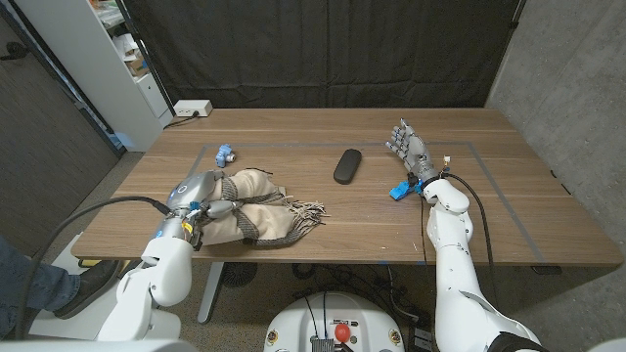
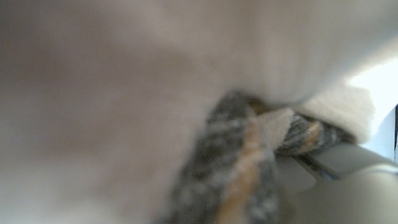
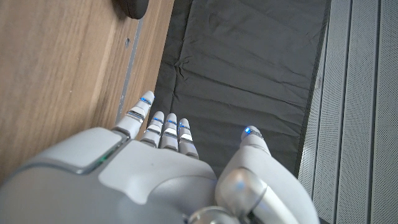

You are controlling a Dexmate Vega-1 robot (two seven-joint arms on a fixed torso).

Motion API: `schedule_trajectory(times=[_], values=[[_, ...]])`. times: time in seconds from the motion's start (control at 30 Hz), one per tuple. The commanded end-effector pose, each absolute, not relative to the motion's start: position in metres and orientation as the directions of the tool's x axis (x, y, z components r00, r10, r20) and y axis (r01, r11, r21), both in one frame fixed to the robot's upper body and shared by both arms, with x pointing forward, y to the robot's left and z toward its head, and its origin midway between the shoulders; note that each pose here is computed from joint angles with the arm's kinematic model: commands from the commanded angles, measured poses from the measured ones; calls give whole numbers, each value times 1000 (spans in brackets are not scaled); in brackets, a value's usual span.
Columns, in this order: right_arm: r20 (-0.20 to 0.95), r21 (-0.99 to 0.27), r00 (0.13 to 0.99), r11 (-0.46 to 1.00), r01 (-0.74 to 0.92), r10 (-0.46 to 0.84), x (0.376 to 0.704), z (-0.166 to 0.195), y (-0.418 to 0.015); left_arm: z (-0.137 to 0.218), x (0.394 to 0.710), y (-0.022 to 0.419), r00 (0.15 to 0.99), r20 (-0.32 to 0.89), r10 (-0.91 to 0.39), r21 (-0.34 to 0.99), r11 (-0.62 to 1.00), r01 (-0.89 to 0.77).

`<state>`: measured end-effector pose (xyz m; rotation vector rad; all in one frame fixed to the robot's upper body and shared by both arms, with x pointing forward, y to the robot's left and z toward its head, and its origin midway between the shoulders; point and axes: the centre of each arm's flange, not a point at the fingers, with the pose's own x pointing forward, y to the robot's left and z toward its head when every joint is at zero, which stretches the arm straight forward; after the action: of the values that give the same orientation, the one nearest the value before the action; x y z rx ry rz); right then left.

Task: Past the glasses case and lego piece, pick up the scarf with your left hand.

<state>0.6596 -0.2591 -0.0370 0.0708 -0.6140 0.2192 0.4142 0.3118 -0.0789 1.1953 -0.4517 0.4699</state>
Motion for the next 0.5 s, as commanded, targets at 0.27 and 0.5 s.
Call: schedule_trajectory(times=[0.27,0.5], values=[[583,-15,790,975,-223,189,658,-30,-260,-58,409,309,796,600,77,751,288,-594],[588,-17,786,975,-223,190,657,-27,-262,-50,401,309,783,617,73,740,285,-609]])
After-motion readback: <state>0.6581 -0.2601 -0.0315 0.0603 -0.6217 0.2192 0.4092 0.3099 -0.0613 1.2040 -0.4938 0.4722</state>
